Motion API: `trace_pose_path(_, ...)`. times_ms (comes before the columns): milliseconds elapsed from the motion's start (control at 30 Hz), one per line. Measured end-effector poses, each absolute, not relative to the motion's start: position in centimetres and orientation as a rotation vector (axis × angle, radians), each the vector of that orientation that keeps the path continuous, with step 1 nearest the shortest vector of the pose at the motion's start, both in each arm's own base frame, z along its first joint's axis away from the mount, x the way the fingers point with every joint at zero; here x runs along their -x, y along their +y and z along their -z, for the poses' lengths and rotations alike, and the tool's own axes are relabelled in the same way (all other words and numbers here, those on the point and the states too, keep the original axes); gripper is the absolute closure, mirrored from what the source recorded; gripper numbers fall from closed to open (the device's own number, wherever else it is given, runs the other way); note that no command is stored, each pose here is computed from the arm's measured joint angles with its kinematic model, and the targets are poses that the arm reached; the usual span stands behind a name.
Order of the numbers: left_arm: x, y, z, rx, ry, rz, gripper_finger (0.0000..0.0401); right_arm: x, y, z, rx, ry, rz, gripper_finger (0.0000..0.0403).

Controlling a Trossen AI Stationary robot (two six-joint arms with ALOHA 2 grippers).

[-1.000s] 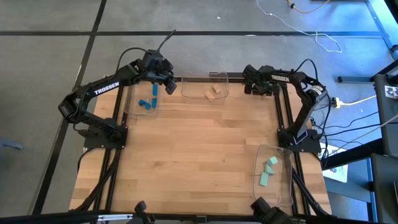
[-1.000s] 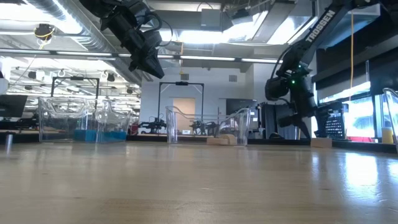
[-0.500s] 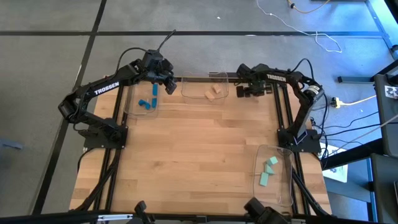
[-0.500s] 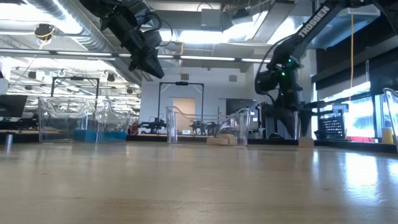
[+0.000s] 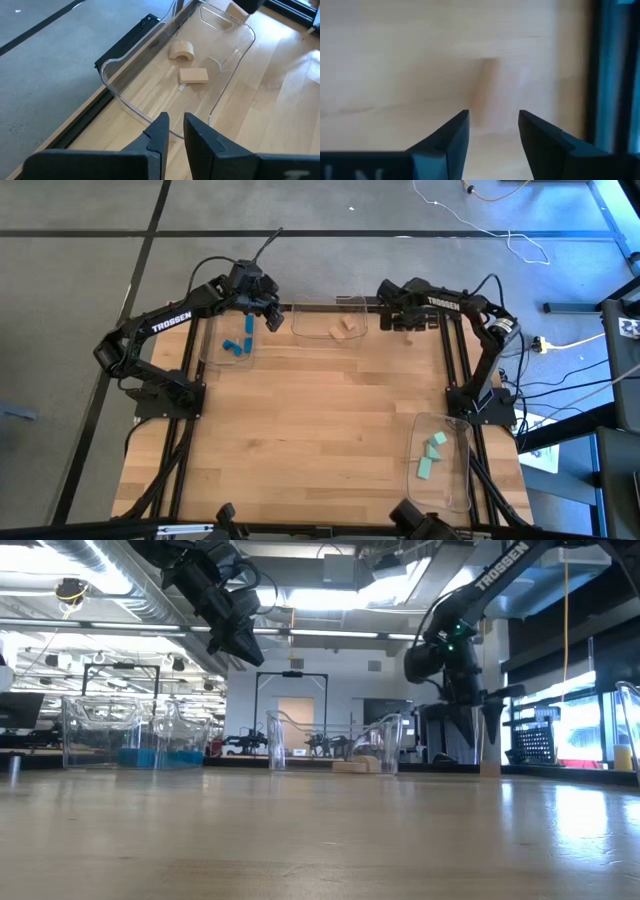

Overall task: Sort & place blocks by color
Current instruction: Put the brown block into the top middle transparent bin

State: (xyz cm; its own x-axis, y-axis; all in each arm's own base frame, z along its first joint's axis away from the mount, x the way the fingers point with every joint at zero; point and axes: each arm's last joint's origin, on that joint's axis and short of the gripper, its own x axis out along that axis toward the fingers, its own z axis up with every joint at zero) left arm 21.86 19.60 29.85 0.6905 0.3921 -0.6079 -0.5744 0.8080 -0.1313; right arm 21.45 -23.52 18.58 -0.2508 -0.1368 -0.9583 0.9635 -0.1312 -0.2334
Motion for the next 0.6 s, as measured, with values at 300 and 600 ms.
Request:
trace_pose_path(300,-21.9,19.6,-29.8,0.326,0.597,-0.551,0.0352,-20.7,-23.6,-17.2,-1.105,1.145,1.618,0.0232)
trace_pose_path(600,-21.9,19.6,-29.8,0.326,0.597,-0.551,0.0352,-19.6,-23.3,-14.8,-1.181,1.086,1.65,0.0232)
